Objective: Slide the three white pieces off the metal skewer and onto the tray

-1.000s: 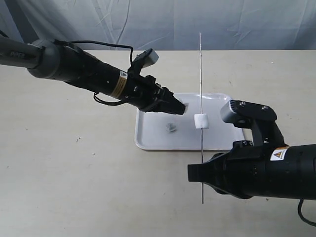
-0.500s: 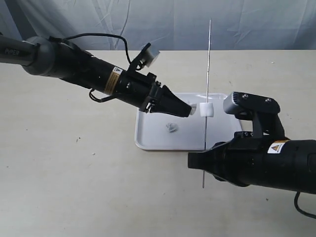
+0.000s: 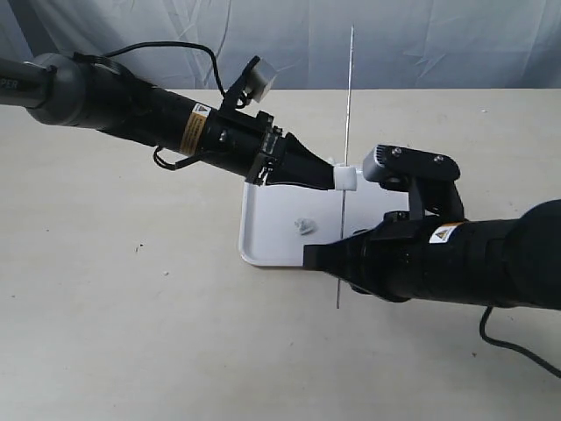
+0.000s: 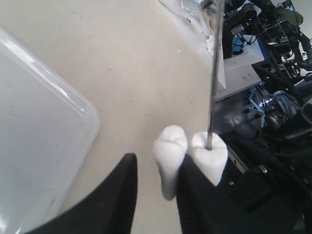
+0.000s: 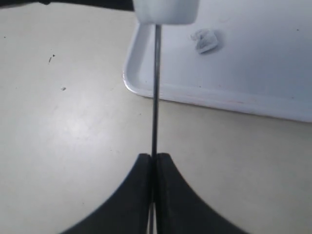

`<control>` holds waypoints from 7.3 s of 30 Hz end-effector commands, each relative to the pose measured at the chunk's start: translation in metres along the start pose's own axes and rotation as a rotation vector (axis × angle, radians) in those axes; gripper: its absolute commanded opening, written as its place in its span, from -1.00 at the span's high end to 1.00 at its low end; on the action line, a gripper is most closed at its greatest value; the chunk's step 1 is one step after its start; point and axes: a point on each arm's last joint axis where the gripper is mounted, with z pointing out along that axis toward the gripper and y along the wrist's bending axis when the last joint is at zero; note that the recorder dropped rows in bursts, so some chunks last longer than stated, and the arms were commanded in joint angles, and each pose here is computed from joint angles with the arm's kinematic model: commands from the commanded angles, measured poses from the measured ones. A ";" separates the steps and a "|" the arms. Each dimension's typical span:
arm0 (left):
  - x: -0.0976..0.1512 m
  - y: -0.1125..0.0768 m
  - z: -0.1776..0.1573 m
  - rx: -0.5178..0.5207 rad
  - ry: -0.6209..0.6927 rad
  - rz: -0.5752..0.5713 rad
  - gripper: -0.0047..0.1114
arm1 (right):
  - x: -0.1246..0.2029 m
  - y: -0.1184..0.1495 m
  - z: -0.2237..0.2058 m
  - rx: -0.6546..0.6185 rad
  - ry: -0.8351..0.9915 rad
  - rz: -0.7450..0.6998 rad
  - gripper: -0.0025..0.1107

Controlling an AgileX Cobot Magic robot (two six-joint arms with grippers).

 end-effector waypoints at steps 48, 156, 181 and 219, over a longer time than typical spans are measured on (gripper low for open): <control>-0.015 0.036 -0.017 -0.428 -0.103 0.190 0.54 | -0.027 -0.036 0.066 0.185 0.002 0.079 0.97; -0.020 -0.055 -0.012 0.005 0.004 0.140 0.02 | -0.036 0.004 -0.007 -0.042 0.048 -0.037 0.97; -0.021 -0.058 -0.007 0.010 -0.012 0.160 0.15 | -0.038 0.008 -0.016 -0.079 0.034 -0.027 0.97; -0.031 -0.058 -0.007 -0.003 -0.122 0.160 0.61 | -0.020 0.013 -0.001 -0.083 0.135 -0.089 0.97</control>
